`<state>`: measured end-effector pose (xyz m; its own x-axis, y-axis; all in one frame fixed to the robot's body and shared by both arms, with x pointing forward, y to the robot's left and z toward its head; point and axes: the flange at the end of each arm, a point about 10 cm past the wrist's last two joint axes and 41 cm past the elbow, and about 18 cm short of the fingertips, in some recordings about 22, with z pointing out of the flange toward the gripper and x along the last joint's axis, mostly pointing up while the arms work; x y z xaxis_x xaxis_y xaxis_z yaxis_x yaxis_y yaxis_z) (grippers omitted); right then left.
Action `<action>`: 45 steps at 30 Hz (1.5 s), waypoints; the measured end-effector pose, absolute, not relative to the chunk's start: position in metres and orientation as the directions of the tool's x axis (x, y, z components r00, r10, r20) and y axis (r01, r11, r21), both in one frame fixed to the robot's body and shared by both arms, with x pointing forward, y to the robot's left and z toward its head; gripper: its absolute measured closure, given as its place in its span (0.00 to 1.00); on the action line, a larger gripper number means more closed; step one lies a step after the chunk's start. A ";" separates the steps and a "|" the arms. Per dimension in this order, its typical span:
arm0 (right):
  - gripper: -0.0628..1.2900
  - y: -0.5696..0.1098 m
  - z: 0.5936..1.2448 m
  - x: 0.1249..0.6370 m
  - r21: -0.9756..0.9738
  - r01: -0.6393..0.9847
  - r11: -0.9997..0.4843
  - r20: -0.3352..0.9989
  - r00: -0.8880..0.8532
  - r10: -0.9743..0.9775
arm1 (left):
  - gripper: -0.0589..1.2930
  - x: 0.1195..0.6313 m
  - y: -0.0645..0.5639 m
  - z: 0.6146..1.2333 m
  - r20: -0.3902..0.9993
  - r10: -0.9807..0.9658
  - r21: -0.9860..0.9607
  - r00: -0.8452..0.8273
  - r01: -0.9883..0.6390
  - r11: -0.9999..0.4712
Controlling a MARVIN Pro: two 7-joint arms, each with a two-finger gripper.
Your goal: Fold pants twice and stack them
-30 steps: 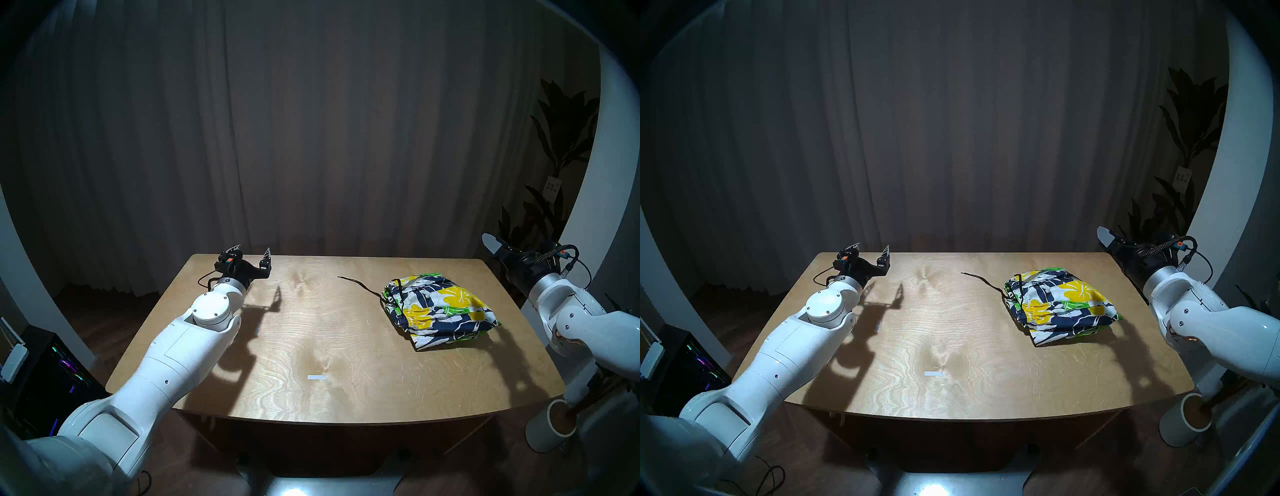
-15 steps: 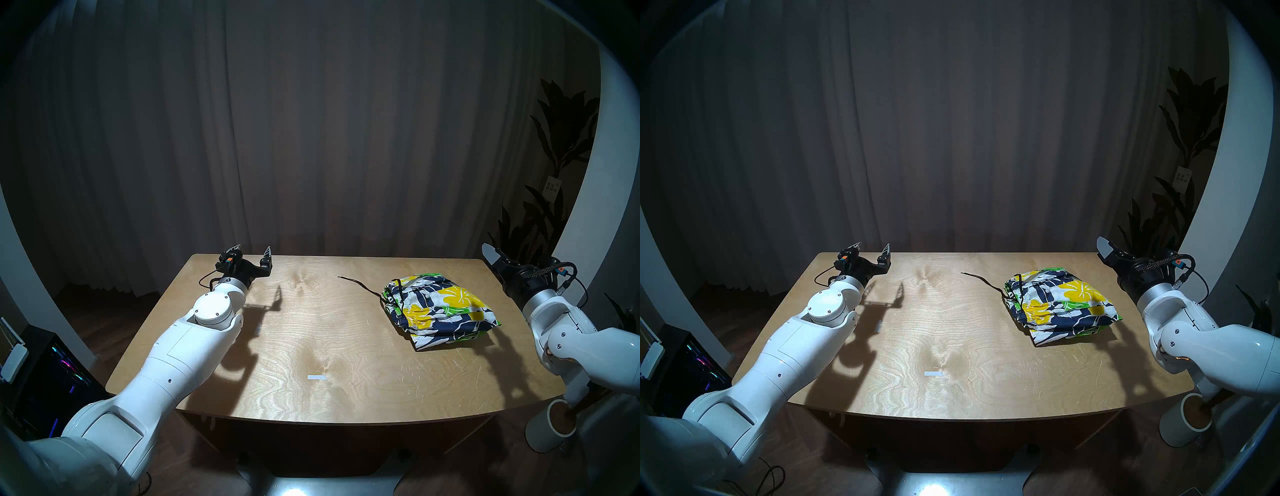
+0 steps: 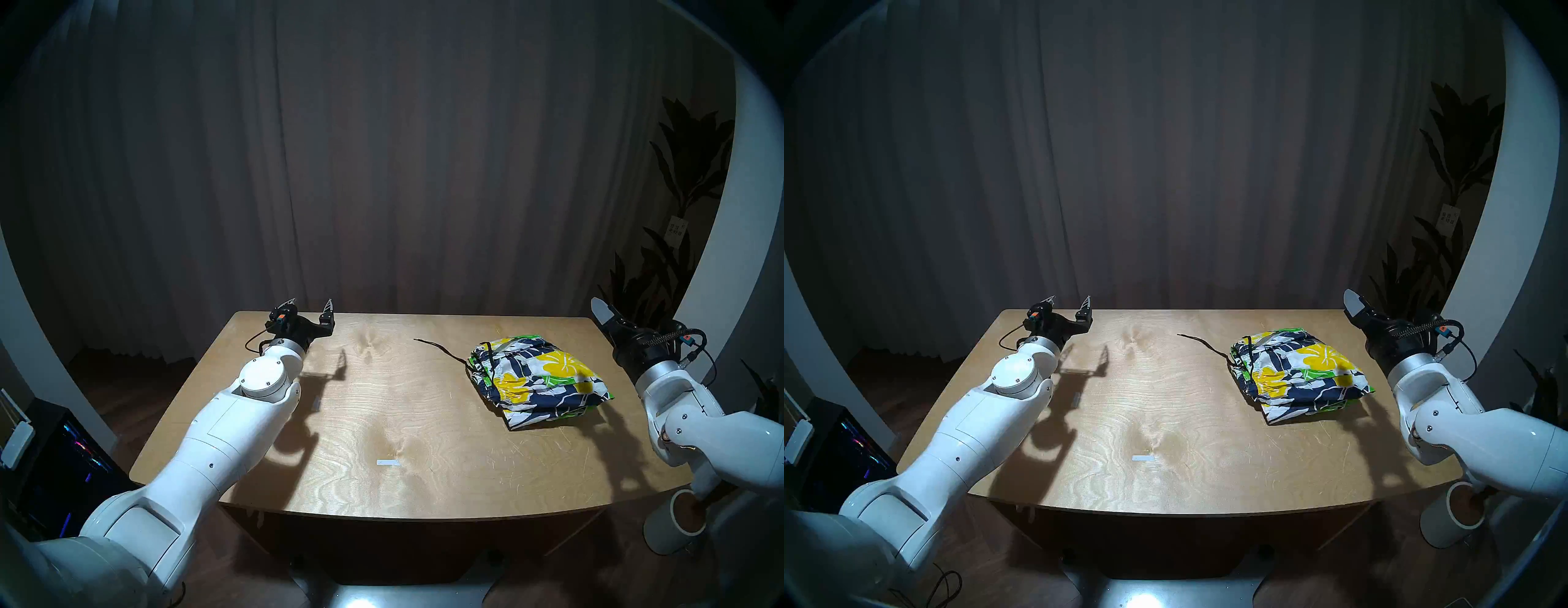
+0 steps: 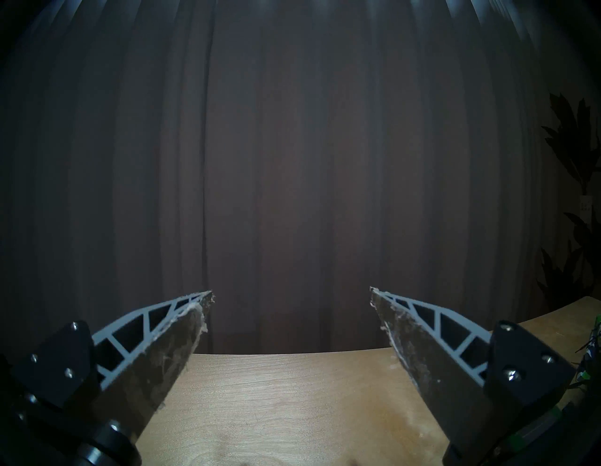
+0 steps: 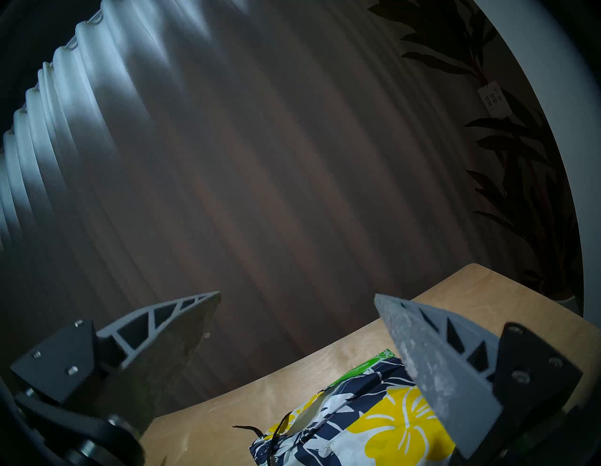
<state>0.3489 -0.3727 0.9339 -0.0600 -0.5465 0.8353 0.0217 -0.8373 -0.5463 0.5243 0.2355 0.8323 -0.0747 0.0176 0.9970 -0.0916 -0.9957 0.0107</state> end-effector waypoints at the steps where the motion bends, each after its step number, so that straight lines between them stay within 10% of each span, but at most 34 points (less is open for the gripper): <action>1: 0.04 -0.372 0.933 0.349 -0.553 0.022 -0.833 0.831 -0.064 -0.553 | 0.04 0.524 0.236 0.833 0.997 0.021 0.015 -0.077 -0.088 -0.996; 45: 0.04 -0.349 0.851 0.367 -0.537 0.110 -0.836 0.807 -0.222 -0.548 | 0.04 0.508 0.239 0.817 0.995 0.080 0.079 -0.066 -0.009 -0.997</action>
